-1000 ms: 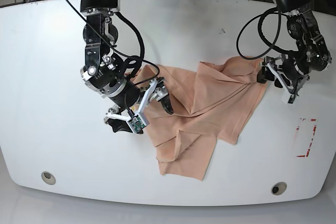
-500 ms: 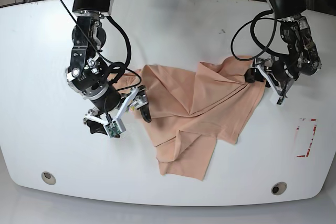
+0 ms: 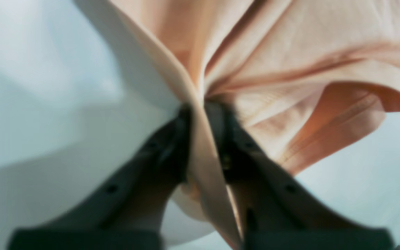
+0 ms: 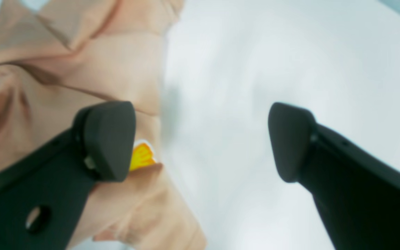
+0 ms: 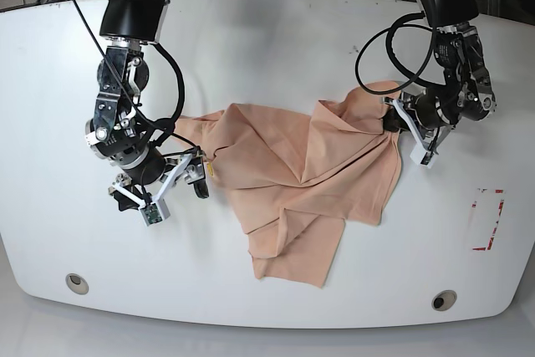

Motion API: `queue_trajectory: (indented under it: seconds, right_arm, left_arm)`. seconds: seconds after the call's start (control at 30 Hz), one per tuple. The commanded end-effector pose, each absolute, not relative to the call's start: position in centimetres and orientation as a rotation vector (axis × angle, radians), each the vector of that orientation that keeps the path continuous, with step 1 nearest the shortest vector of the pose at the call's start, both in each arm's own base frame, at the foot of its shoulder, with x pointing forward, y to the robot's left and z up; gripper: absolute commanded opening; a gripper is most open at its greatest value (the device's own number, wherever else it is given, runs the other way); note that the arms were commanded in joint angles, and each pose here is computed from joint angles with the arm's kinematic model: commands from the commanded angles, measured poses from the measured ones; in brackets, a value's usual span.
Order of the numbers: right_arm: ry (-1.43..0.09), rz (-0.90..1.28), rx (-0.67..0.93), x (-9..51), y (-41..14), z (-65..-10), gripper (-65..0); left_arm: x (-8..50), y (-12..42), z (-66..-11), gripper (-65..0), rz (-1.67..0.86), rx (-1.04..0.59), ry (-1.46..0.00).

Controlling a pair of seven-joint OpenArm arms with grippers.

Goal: Fold the T-shirt properly
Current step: 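Grasp opposite shirt edges with both grippers and spread them apart, then hold the shirt edges with both grippers, stretching it taut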

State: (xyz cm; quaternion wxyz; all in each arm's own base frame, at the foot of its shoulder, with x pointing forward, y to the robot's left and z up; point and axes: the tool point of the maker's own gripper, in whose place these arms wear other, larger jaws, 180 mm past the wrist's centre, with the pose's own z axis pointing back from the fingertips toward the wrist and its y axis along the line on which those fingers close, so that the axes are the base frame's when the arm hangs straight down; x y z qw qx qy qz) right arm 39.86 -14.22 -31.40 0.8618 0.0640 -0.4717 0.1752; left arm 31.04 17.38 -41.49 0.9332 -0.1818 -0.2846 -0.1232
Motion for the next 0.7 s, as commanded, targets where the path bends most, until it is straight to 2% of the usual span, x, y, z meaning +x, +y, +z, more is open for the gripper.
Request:
queue_trajectory:
  seconds: [0.0, 0.5, 0.67]
  right_arm:
    - [-1.046, 0.375, 0.137, 40.6, -14.4, -29.8, -7.5]
    - [-0.917, 0.309, 0.065, 34.7, -17.7, -32.7, -7.5]
    - [-0.874, 0.297, 0.093, 32.4, -16.8, -34.3, -7.5]
  left_arm:
    - [32.4, 18.3, -39.9, -65.0, -0.250, -0.357, -0.648]
    - [32.9, 23.4, -37.7, -65.0, -0.203, -0.259, -0.700]
    - [33.0, 23.5, -37.7, -65.0, -0.203, -0.257, -0.702]
